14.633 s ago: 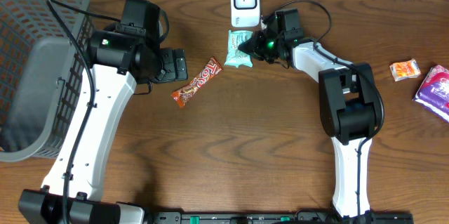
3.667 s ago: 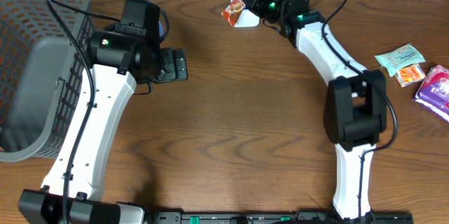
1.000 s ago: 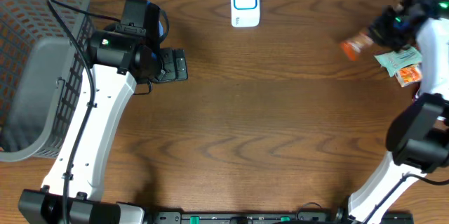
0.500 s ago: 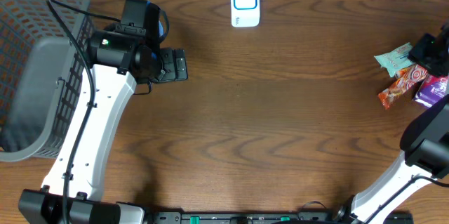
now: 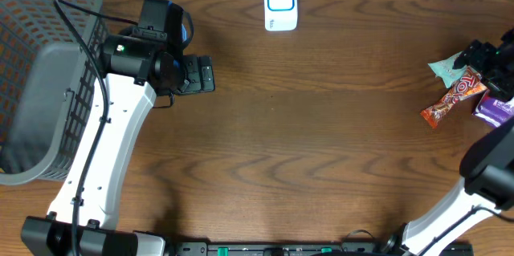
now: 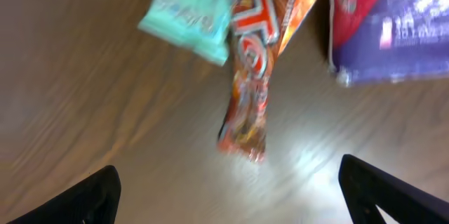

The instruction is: Scan the item barcode

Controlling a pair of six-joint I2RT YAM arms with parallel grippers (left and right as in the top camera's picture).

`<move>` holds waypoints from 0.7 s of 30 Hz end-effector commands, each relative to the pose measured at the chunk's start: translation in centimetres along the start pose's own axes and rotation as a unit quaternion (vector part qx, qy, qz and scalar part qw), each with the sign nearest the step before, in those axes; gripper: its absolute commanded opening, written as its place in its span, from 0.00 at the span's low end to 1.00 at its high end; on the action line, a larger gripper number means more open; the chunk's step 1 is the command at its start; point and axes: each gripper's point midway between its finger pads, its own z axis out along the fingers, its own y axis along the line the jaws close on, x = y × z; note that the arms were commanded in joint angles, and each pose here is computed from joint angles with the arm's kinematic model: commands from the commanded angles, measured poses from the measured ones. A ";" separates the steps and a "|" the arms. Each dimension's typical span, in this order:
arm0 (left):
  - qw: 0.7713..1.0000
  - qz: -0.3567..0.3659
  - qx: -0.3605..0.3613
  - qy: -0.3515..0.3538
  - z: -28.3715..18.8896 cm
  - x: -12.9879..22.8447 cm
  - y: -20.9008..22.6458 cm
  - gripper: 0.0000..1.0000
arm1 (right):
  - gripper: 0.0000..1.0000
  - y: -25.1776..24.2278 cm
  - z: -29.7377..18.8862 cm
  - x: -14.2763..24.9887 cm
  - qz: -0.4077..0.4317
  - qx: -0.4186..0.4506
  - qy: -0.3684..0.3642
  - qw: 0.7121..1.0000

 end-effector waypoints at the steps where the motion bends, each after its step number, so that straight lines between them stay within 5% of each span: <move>1: 1.000 -0.005 -0.007 0.003 0.2 0.1 0.4 0.98 | 0.96 1.6 -6.7 1.6 -0.011 -0.046 -0.043 0.998; 11: 1.000 -0.005 -0.007 0.003 0.2 0.1 0.4 0.98 | 0.96 4.6 -13.2 13.4 -0.119 -0.068 -0.045 0.990; 21: 1.000 -0.005 -0.007 0.003 0.2 0.1 0.4 0.98 | 0.99 4.6 -11.5 27.4 -0.208 -0.122 -0.001 0.970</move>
